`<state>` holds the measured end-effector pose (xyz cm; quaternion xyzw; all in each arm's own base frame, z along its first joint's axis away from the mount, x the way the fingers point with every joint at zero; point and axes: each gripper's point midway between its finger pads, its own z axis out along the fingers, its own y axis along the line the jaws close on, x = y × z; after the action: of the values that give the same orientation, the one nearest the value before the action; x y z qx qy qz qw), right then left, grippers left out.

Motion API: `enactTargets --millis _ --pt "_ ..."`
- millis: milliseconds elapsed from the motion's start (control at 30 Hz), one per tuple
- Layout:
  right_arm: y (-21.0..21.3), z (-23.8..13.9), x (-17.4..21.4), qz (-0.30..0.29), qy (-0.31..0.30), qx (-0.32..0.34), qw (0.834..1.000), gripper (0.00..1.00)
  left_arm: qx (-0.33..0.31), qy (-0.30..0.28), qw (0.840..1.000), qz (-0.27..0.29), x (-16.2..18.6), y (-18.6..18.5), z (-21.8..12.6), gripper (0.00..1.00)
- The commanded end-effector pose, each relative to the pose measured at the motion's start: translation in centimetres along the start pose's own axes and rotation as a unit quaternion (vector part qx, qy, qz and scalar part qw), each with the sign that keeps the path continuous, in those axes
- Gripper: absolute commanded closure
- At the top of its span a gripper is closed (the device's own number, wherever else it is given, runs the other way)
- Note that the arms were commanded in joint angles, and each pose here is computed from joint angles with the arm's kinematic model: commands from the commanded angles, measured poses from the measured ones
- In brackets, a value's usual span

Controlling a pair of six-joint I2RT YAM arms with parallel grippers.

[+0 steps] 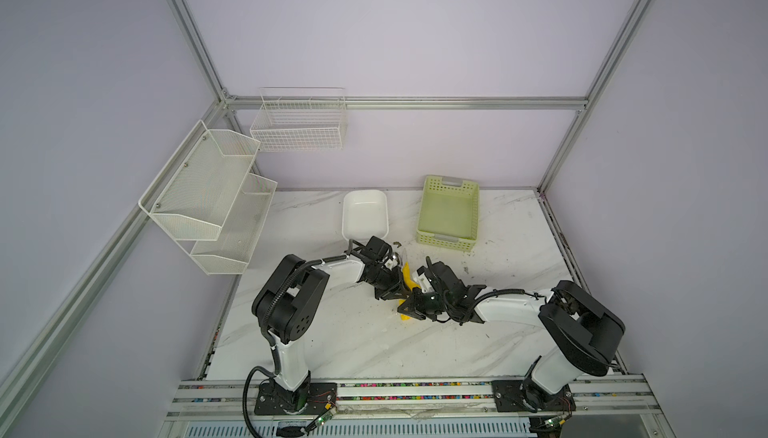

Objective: Place the utensils on the paper napkin and roll it up

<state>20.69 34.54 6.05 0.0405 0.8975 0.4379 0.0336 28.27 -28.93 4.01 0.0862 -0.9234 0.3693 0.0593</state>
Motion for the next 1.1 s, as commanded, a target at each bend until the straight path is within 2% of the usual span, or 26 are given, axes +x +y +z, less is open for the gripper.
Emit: enactTargets --millis 0,233,633,1067 --pt "-0.6 0.2 -0.4 0.022 -0.018 0.0 1.0 0.95 -0.056 -0.01 0.998 -0.032 0.0 2.4 -0.5 0.78" --pt "-2.0 0.7 -0.9 0.03 -0.028 0.035 0.999 0.95 -0.055 -0.011 0.998 -0.031 -0.1 2.3 -0.5 0.78" --pt "-4.2 -1.8 -1.6 0.041 -0.045 0.073 0.995 0.97 -0.057 -0.008 0.998 -0.033 -0.1 2.5 -0.5 0.78" --pt "-7.3 -1.3 -0.6 0.042 -0.027 0.104 0.993 1.0 -0.052 -0.01 0.998 -0.029 -0.3 1.9 -0.6 0.78"
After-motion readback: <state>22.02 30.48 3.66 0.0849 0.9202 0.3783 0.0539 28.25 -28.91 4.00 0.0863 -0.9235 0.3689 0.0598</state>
